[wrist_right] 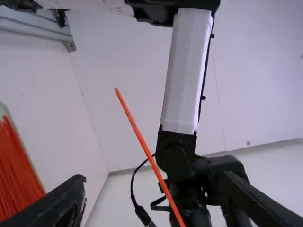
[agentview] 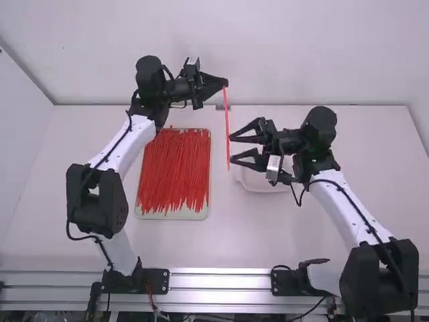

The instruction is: Fasten the cable tie

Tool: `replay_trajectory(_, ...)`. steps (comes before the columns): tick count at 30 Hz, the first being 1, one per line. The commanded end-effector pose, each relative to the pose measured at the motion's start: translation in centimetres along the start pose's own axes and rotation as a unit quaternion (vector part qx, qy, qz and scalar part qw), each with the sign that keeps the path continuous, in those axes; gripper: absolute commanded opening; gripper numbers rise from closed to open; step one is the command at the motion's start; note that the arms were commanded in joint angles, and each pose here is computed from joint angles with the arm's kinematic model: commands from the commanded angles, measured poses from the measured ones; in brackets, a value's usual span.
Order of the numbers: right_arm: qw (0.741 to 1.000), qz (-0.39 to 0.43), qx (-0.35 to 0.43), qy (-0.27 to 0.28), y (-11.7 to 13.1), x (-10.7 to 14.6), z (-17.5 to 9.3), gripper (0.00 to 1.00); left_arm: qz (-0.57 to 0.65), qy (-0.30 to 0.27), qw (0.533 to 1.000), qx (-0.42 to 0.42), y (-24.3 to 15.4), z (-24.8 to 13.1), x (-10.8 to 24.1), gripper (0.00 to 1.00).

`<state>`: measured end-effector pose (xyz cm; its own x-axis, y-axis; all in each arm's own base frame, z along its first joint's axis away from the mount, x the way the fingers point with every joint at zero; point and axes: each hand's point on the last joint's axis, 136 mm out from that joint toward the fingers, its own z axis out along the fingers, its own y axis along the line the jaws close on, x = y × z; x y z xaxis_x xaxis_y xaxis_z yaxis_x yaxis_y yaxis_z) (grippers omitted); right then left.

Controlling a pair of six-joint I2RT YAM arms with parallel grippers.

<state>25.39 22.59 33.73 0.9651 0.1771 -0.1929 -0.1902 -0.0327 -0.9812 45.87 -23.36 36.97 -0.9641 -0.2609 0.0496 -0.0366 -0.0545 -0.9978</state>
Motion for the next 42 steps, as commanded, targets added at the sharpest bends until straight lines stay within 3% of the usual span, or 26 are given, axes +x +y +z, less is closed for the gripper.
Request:
replay_trajectory(1,1.000,-0.008,-0.001,-0.002,0.3,0.0,0.0,0.68,0.000,-0.004,1.000,0.002,-0.2,-0.2,-0.2,0.02)
replay_trajectory(10,1.000,-0.014,-0.001,-0.002,0.2,0.0,0.0,0.31,-0.001,-0.001,1.000,0.003,-0.1,1.0,0.5,0.02)
replay_trajectory(30,0.999,-0.029,0.008,0.021,-0.3,0.7,-0.1,0.22,0.003,0.028,1.000,-0.001,0.1,1.9,2.0,0.02)
replay_trajectory(32,0.999,-0.029,0.008,0.021,-0.3,0.7,-0.1,0.18,0.004,0.029,1.000,0.000,0.1,2.0,2.0,0.02)
replay_trajectory(35,0.999,-0.029,0.009,0.027,-0.3,0.9,-0.1,0.00,0.004,0.029,1.000,-0.001,0.1,2.0,2.0,0.02)
replay_trajectory(42,0.999,0.027,0.014,0.034,-0.4,1.2,-0.1,0.00,0.050,0.029,0.998,0.001,0.1,2.0,2.0,0.02)
